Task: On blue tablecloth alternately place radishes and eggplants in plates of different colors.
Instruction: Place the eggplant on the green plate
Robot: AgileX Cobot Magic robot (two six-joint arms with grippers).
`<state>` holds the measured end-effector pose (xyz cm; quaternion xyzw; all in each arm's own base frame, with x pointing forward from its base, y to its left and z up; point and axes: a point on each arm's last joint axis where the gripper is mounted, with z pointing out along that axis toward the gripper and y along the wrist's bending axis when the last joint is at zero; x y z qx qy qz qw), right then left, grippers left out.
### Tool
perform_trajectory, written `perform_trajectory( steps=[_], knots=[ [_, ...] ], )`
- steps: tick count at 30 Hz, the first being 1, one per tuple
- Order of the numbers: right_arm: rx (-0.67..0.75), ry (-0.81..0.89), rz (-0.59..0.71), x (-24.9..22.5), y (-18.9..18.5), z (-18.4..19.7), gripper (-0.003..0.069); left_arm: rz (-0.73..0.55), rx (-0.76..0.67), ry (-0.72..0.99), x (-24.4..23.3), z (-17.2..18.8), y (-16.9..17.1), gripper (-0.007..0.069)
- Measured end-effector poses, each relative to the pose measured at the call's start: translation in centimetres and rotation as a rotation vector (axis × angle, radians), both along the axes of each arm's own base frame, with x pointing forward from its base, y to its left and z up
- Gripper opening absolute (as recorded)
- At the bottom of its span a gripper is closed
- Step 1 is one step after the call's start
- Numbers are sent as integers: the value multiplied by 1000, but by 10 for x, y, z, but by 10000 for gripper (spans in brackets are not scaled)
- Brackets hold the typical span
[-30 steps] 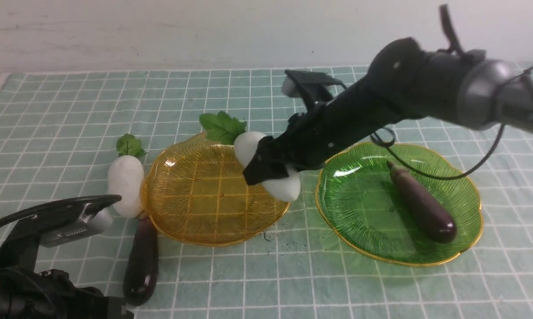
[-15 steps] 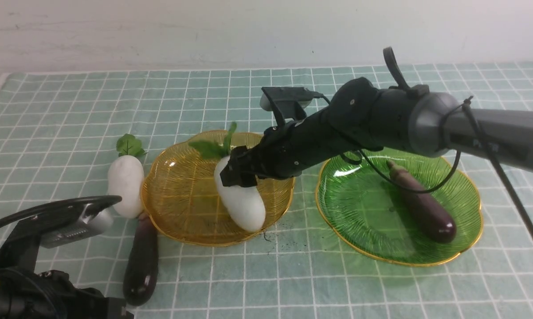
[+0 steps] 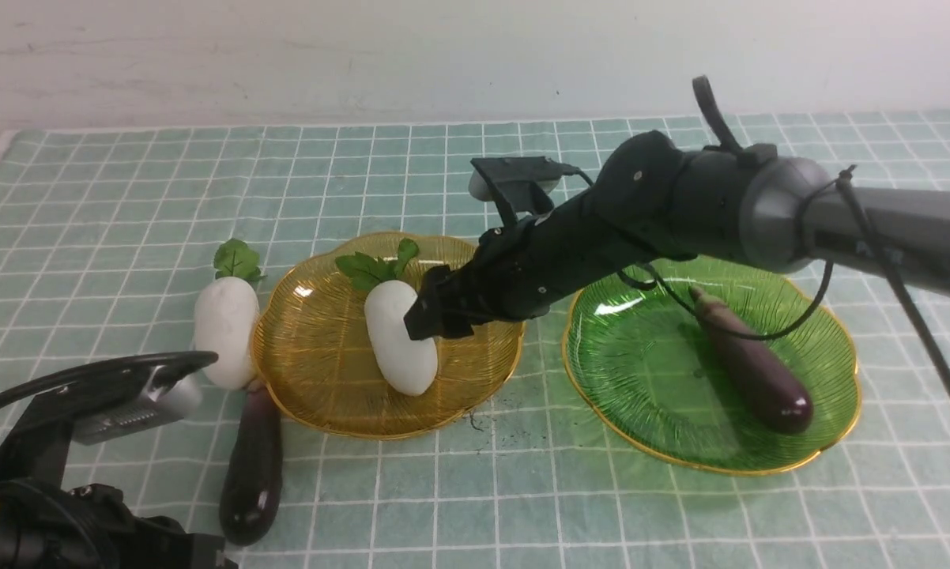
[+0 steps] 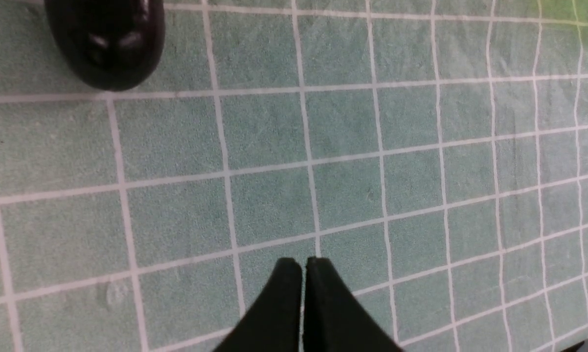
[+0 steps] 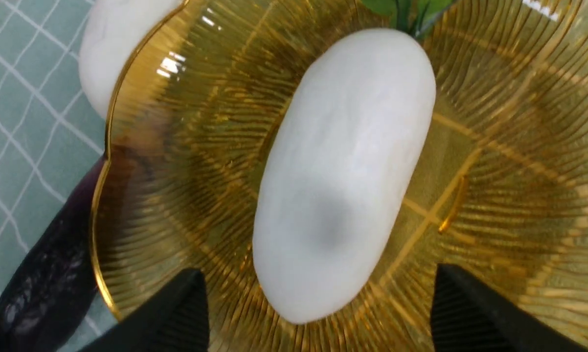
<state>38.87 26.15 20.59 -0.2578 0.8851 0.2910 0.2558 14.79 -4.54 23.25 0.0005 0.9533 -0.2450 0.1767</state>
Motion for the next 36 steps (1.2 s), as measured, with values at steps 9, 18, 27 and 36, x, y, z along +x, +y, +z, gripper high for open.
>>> perform_trajectory(
  steps=[9,18,27,36],
  knots=[
    [16,176,82,-16,-93,76,195,62,57,-28,11,27,6,28],
    [-187,108,-108,-45,-135,127,-11,153,138,-111,24,55,16,209],
    [-239,-42,-194,-163,-176,180,-14,169,123,41,60,19,14,383],
    [-281,-113,-208,-236,-201,171,-14,152,97,108,101,-32,9,385]
  ],
)
